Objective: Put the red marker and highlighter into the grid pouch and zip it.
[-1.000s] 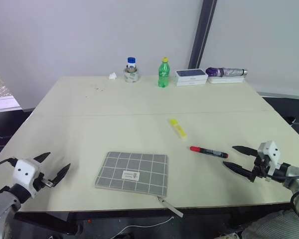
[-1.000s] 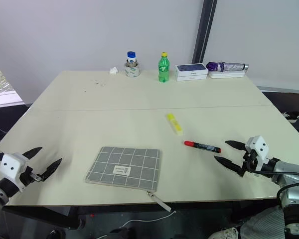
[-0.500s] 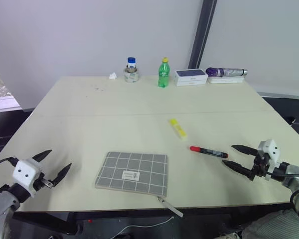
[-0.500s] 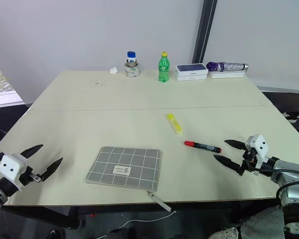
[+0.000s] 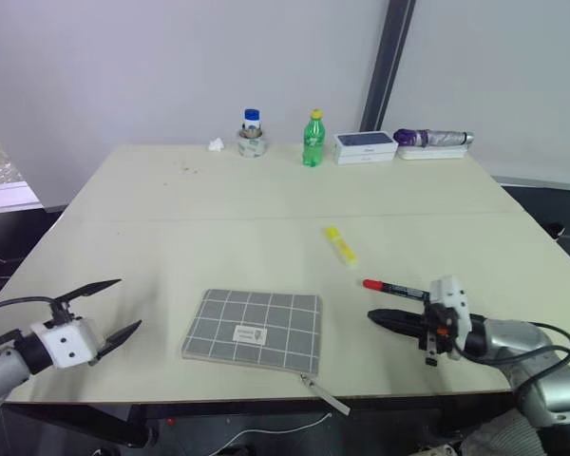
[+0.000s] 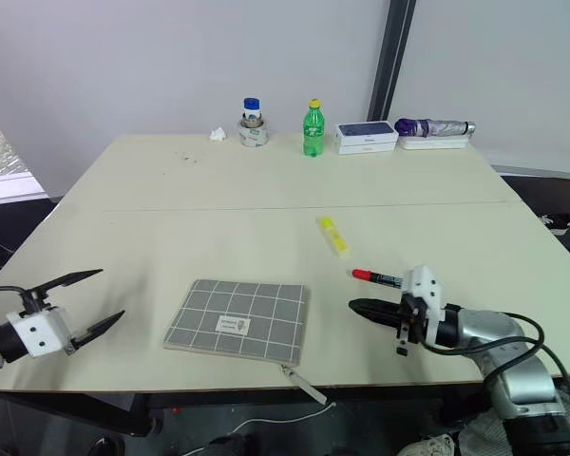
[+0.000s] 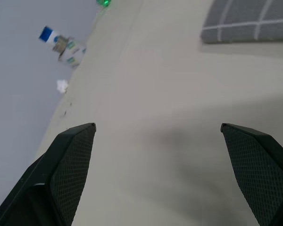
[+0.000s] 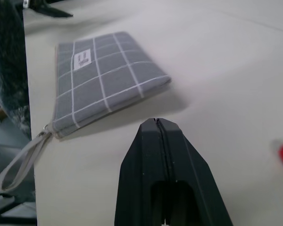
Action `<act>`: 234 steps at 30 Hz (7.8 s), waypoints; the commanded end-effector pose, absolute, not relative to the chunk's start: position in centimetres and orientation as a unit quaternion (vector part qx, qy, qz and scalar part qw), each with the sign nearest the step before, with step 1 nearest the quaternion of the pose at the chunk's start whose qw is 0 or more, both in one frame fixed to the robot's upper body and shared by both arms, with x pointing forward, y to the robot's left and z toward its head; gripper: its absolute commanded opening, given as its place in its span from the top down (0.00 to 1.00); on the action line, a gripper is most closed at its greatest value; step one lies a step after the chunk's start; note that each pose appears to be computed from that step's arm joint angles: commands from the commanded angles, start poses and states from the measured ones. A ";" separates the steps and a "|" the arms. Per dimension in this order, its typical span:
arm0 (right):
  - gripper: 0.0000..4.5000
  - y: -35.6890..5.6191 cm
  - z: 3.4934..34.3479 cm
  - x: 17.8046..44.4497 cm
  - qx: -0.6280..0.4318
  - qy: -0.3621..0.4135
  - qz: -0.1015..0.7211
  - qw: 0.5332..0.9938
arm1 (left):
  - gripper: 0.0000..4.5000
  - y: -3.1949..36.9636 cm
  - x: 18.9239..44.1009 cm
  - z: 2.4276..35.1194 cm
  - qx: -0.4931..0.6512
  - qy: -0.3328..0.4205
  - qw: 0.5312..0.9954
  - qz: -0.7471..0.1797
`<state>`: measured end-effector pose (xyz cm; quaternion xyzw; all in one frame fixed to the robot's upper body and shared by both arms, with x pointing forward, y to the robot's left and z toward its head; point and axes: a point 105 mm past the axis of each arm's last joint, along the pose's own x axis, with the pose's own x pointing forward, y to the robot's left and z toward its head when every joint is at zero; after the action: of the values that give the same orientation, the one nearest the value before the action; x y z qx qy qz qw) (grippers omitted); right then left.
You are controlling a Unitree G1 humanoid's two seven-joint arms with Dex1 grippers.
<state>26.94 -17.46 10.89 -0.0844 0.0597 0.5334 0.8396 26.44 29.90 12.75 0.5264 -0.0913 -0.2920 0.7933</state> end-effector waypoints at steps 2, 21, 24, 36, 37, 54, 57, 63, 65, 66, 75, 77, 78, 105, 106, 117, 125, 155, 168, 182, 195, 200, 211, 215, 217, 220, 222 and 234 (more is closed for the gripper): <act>0.99 -15.7 9.8 27.6 -0.126 0.064 0.521 0.842 | 0.00 29.0 26.4 12.5 0.587 -0.115 0.726 -0.339; 0.99 -11.7 8.9 30.1 -0.175 0.063 0.510 0.840 | 0.00 23.6 26.9 9.1 0.599 -0.178 0.621 -0.473; 0.99 -11.6 9.0 30.6 -0.182 0.064 0.506 0.840 | 0.00 23.1 27.2 9.0 0.599 -0.186 0.617 -0.475; 0.99 -10.5 8.8 32.1 -0.208 0.068 0.503 0.836 | 0.00 20.8 26.8 8.1 0.585 -0.217 0.595 -0.507; 0.99 -10.3 8.9 32.2 -0.209 0.066 0.504 0.836 | 0.00 20.7 26.8 8.1 0.583 -0.219 0.595 -0.508; 0.99 -10.8 8.1 34.4 -0.263 0.070 0.457 0.847 | 0.00 20.5 26.5 7.5 0.583 -0.216 0.598 -0.507; 0.99 -12.5 9.0 35.9 -0.289 0.053 0.409 0.864 | 0.00 21.1 26.7 7.6 0.584 -0.207 0.609 -0.494; 0.99 -12.6 11.5 35.5 -0.285 0.020 0.430 0.856 | 0.00 21.6 26.0 7.1 0.583 -0.198 0.615 -0.494; 0.99 -12.3 12.1 34.5 -0.269 0.017 0.458 0.847 | 0.00 21.6 25.8 7.0 0.581 -0.198 0.616 -0.494; 0.99 -12.3 12.6 34.0 -0.260 0.014 0.472 0.842 | 0.00 21.6 25.7 6.9 0.580 -0.197 0.616 -0.495; 0.99 -17.5 12.3 31.8 -0.309 0.085 0.466 0.825 | 0.00 21.1 25.1 6.5 0.577 -0.204 0.612 -0.502; 0.99 -18.0 11.8 30.3 -0.309 0.118 0.491 0.806 | 0.00 21.0 25.0 6.5 0.577 -0.207 0.608 -0.505; 0.99 -17.8 11.8 29.5 -0.305 0.129 0.508 0.796 | 0.00 20.9 25.0 6.5 0.577 -0.208 0.605 -0.508; 0.99 -11.1 11.3 30.5 -0.323 0.110 0.553 0.760 | 0.00 18.8 24.6 6.1 0.572 -0.238 0.570 -0.539; 0.99 -11.0 11.2 30.7 -0.329 0.109 0.553 0.758 | 0.00 18.6 24.6 6.1 0.571 -0.241 0.568 -0.541; 1.00 -10.0 11.1 32.1 -0.324 0.094 0.545 0.767 | 0.06 17.7 24.1 6.0 0.557 -0.251 0.556 -0.564; 1.00 -10.0 10.9 32.2 -0.322 0.093 0.543 0.770 | 0.92 17.4 23.7 6.6 0.550 -0.264 0.555 -0.565; 0.13 -9.2 17.4 34.0 -0.087 -0.043 0.469 0.878 | 1.00 19.6 29.8 14.6 0.344 -0.228 0.872 -0.265; 0.13 -5.9 17.6 37.3 -0.056 -0.067 0.396 0.914 | 1.00 18.0 30.3 15.2 0.367 -0.238 0.855 -0.279; 0.64 -4.7 17.1 37.7 -0.038 -0.051 0.411 0.909 | 1.00 17.2 30.3 15.1 0.371 -0.244 0.849 -0.285; 0.99 -3.1 16.6 35.0 -0.204 -0.050 0.466 0.860 | 1.00 16.1 29.6 13.4 0.411 -0.236 0.830 -0.294; 0.99 -3.0 15.5 34.9 -0.262 -0.039 0.472 0.841 | 1.00 15.6 29.0 12.6 0.440 -0.235 0.811 -0.306; 0.99 0.3 14.8 32.0 -0.300 -0.054 0.564 0.768 | 1.00 14.5 30.0 13.1 0.430 -0.242 0.819 -0.293; 0.99 1.6 14.9 31.5 -0.312 -0.064 0.583 0.747 | 1.00 14.3 30.3 13.0 0.432 -0.241 0.820 -0.288; 0.99 2.3 15.1 31.0 -0.313 -0.072 0.595 0.736 | 1.00 14.1 30.4 13.0 0.432 -0.240 0.820 -0.288; 0.99 3.1 15.2 30.2 -0.319 -0.084 0.617 0.715 | 1.00 13.9 30.6 13.0 0.432 -0.240 0.820 -0.288; 0.99 3.5 15.3 29.8 -0.330 -0.094 0.628 0.699 | 1.00 13.8 30.8 13.2 0.432 -0.242 0.821 -0.285; 0.85 2.5 15.3 30.3 -0.290 -0.078 0.632 0.715 | 1.00 14.1 31.2 13.7 0.434 -0.247 0.826 -0.262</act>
<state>30.93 2.24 14.03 -0.3131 -0.0546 0.6208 0.7167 31.11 13.55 12.53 0.4317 -0.2307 -0.2837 0.8246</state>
